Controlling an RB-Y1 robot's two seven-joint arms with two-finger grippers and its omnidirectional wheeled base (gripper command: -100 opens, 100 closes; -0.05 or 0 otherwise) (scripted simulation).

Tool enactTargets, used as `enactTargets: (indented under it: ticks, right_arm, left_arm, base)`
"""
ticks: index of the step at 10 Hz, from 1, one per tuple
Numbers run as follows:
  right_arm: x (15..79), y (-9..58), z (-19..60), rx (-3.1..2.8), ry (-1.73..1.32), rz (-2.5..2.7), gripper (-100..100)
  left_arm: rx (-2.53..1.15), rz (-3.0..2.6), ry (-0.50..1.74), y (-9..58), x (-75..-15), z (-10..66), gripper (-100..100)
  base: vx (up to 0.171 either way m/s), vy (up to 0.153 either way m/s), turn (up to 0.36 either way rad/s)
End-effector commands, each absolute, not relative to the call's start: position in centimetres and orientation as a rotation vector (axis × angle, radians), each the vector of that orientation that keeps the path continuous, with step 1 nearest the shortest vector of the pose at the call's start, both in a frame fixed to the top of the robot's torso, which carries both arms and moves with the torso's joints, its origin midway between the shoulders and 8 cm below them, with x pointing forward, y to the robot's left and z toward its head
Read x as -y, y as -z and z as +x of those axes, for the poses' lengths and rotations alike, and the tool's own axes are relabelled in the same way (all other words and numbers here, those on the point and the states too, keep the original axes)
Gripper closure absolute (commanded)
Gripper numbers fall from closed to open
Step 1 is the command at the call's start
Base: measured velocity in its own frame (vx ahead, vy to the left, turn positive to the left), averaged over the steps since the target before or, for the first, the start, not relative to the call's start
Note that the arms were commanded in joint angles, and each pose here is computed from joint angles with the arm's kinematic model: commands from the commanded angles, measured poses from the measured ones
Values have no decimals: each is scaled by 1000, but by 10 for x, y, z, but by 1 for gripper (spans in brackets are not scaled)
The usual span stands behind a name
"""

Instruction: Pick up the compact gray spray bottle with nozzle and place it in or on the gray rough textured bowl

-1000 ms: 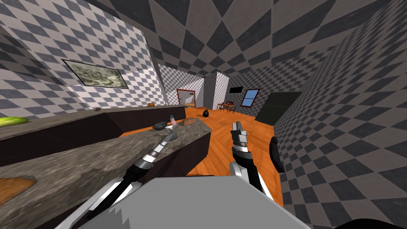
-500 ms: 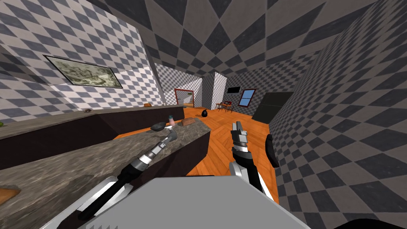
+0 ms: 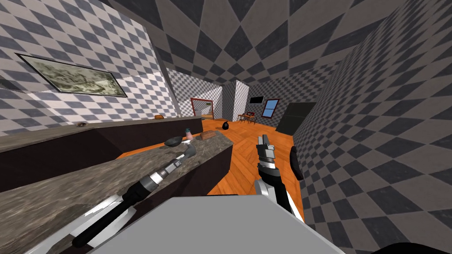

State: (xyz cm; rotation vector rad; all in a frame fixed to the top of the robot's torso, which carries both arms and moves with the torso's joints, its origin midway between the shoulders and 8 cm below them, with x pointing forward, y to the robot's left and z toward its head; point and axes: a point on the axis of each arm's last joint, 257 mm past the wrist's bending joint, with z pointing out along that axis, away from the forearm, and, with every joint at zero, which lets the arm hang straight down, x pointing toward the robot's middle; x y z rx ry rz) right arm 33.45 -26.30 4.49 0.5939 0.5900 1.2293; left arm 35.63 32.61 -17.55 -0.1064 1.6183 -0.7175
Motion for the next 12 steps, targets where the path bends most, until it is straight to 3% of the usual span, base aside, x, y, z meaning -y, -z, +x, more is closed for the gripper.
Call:
enactTargets:
  ticks: [1, 12]
  right_arm:
    - [263, -45, 335, -590, -1229, 594, 0]
    - [263, -45, 335, -590, -1229, 594, 0]
  left_arm:
    - [-1667, -72, 680, 184, -337, 355, -100]
    - [-1912, 136, 482, 213, -392, 350, -100]
  base:
    - [-23, 49, -121]
    - [-23, 49, -122]
